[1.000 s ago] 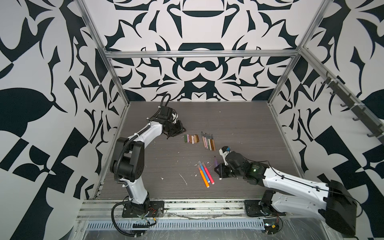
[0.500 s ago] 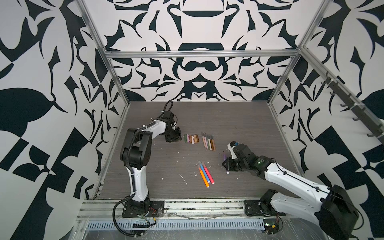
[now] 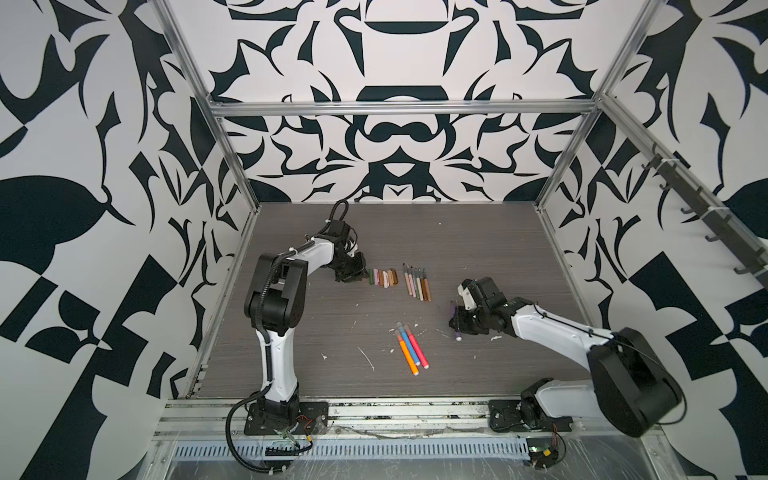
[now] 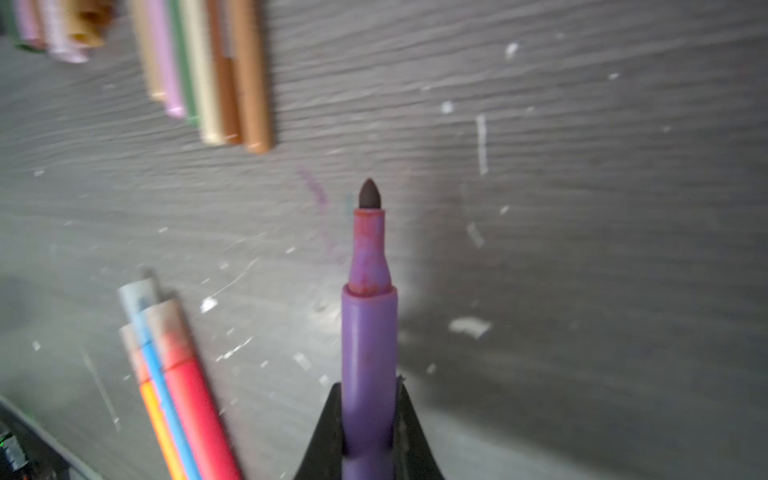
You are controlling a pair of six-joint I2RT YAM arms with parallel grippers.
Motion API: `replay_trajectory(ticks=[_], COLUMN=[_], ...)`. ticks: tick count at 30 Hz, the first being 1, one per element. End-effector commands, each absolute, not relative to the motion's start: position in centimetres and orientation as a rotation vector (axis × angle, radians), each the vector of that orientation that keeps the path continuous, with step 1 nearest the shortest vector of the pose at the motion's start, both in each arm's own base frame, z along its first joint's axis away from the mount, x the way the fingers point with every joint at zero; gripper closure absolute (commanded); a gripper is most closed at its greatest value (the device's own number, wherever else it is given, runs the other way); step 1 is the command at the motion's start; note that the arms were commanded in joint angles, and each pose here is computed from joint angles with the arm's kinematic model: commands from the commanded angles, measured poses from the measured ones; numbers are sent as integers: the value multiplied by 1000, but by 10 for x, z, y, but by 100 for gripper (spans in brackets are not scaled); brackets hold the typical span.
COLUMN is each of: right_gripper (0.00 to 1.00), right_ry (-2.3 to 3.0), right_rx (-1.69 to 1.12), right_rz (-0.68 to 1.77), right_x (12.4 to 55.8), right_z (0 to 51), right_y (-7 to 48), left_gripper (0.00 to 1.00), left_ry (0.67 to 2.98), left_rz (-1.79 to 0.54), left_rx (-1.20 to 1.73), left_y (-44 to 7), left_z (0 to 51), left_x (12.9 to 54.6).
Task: Open the pen caps
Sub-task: 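Lay the cap by the caps and purple highlighter by the pens, opening both grippers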
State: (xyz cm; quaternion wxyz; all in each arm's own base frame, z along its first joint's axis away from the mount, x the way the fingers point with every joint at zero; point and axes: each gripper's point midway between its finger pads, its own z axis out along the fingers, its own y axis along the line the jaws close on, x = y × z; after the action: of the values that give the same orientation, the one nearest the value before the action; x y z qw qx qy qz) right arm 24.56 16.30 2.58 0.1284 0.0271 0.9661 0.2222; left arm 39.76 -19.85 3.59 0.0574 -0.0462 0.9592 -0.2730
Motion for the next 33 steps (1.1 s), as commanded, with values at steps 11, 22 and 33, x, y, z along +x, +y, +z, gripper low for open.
replay_trajectory(ticks=[11, 22, 33], right_gripper=[100, 100, 73], right_ry=[2749, 2773, 2790], right_rx=[-13, 1, -1], right_rz=[770, 777, 747], right_x=[338, 360, 369], right_z=[25, 12, 10], right_y=[194, 203, 202], left_gripper=[73, 73, 73], left_ry=[2902, 2835, 2777], left_rz=[-890, -923, -1034], left_rx=[-143, -196, -176], left_y=[-203, -199, -200], left_z=[41, 72, 107], left_x=[396, 379, 346])
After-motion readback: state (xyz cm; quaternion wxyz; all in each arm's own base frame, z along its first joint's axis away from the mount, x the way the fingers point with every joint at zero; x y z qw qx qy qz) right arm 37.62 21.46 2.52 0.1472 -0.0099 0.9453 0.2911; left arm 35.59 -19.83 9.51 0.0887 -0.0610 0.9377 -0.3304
